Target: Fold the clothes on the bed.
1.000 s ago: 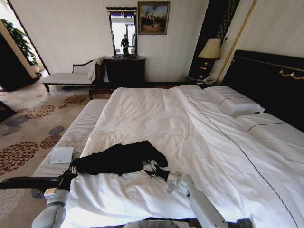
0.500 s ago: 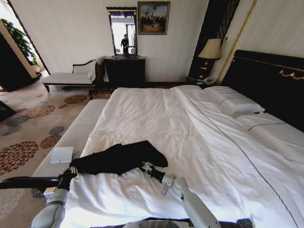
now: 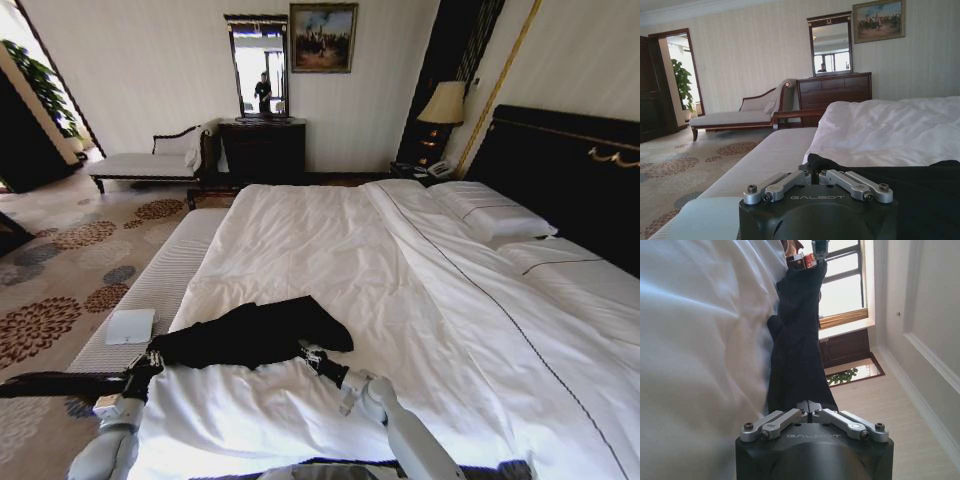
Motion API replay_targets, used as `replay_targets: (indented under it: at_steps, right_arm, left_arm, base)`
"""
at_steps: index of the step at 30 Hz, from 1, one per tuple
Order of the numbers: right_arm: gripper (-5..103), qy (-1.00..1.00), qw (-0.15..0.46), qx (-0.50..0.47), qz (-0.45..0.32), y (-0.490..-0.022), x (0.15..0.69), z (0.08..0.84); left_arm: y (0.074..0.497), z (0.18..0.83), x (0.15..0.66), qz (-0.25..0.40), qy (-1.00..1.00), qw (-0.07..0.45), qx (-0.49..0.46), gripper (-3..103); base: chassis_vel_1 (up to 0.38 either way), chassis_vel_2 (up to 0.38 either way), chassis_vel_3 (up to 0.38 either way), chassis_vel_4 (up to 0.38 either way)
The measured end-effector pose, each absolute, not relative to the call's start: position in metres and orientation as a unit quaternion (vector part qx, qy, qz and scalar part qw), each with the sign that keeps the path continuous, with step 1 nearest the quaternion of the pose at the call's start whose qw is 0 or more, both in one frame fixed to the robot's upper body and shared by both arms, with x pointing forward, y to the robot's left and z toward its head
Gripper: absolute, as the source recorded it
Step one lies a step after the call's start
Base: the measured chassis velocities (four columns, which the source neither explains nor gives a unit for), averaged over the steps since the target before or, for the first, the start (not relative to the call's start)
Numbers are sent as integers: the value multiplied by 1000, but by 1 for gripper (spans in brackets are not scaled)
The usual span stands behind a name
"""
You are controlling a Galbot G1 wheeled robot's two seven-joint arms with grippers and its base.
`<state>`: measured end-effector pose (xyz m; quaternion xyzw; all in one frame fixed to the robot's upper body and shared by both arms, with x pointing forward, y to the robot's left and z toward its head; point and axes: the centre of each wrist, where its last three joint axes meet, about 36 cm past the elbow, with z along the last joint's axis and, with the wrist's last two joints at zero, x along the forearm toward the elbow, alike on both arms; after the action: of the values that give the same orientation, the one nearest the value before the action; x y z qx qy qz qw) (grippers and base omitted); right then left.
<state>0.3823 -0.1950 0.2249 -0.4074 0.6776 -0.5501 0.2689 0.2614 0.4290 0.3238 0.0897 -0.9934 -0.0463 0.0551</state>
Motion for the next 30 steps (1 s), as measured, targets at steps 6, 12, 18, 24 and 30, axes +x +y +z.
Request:
replay_targets:
  at_steps: [6,12,18,24,30]
  right_arm:
    - [3,643,282,-416,-578,-200,387,226]
    - [24,627,285,-422,-590,-204,391,228]
    - [51,612,285,-432,-599,-207,394,229]
    - [68,604,284,-434,-604,-207,397,230]
    - [89,606,284,-421,-612,-202,400,233]
  left_arm:
    - [427,327,261,-47,-994,53,89,1]
    - [426,326,258,-46,-993,55,90,1]
    - [426,326,256,-46,-993,56,92,1]
    - [426,326,256,-46,-993,55,92,1]
    - [425,326,255,-47,-993,55,91,1]
  base:
    - [0,0,0,0]
    - [0,0,0,0]
    - [0,0,0,0]
    - [0,0,0,0]
    - [0,0,0,0]
